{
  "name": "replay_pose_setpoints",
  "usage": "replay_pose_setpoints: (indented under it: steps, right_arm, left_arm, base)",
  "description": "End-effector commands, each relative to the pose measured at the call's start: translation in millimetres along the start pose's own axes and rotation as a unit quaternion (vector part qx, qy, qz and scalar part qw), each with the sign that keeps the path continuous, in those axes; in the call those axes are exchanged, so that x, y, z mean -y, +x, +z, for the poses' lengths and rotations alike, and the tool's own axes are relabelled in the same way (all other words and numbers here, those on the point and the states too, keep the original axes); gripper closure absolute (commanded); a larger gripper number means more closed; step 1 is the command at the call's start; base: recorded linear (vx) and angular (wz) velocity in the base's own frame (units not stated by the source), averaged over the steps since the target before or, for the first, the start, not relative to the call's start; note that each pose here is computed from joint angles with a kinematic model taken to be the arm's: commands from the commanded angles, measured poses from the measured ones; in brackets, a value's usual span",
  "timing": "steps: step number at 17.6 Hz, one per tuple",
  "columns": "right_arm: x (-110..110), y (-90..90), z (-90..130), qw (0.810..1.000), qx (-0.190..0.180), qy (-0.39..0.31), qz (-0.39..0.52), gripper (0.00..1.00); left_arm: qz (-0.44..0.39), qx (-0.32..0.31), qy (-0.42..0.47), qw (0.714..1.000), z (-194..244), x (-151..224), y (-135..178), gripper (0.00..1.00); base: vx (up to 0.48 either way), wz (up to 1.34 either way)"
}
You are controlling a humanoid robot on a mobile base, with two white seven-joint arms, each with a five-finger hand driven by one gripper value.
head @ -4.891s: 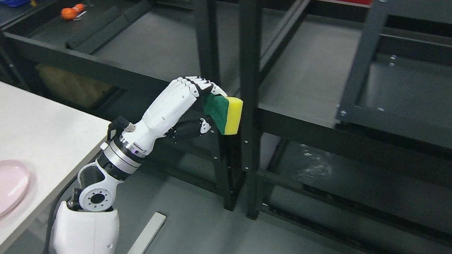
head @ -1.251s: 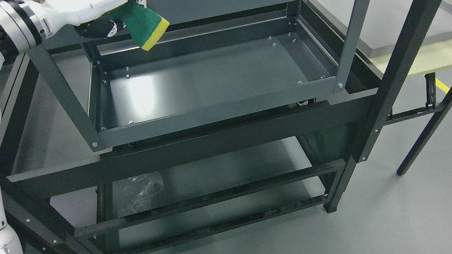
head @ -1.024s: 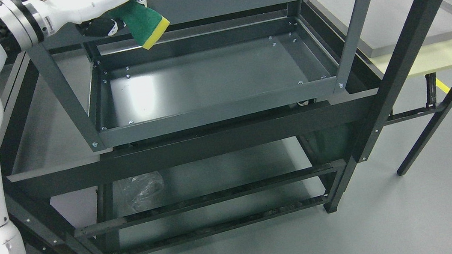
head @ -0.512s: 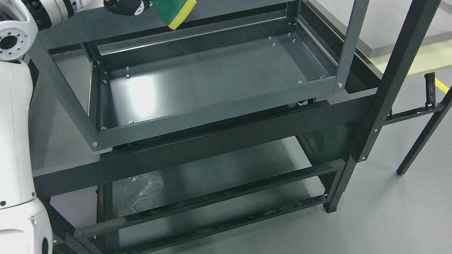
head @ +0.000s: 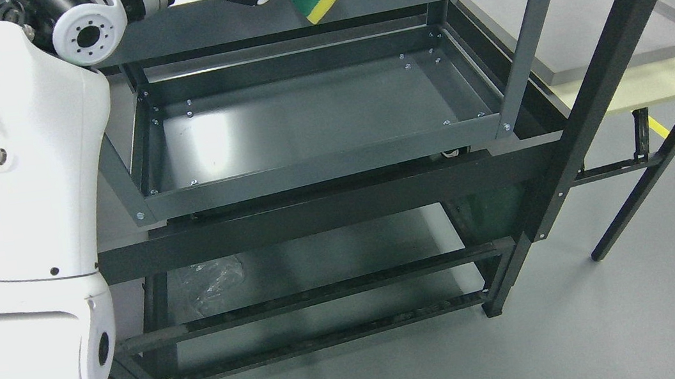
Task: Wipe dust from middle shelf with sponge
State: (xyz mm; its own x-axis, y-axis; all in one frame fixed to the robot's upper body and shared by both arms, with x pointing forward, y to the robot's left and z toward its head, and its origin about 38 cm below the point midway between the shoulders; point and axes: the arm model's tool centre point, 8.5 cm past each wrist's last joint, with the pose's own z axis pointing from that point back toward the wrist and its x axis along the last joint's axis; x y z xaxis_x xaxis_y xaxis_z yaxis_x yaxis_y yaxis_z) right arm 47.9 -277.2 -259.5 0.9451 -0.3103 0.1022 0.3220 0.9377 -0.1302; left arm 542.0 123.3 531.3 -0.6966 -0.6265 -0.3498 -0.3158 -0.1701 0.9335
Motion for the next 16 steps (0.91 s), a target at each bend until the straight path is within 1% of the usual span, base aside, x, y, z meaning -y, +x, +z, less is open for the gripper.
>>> replay_pose_setpoints:
  steps: [1,5,9,14,16]
  right_arm:
    - [10,1.5,-1,1.0,-0.025,-0.007,0.002,0.0]
    - [10,2.4,-1,1.0,-0.024,-0.007,0.002,0.0]
    - [10,1.3,-1,1.0,-0.026,-0.007,0.002,0.0]
    - [10,1.5,-1,1.0,-0.025,-0.007,0.002,0.0]
    - [10,1.3,-1,1.0,-0.026,-0.007,0.002,0.0]
  left_arm:
    - [0.008,0.037,-0.025,0.999,-12,21,10,0.99]
    - [0.004,0.014,-0.041,0.999,44,32,-23,0.99]
    - [-0.012,-0.025,-0.036,0.999,101,23,-59,0.99]
    - [-0.022,-0.048,-0.031,0.998,138,14,-79,0.99]
    - [-0.019,-0.042,-0.031,0.998,135,15,-76,0.99]
  base:
    - [0.0,0.0]
    - [0.0,0.0]
    - [0.0,0.0]
    - [0.0,0.0]
    - [0.001,0.01]
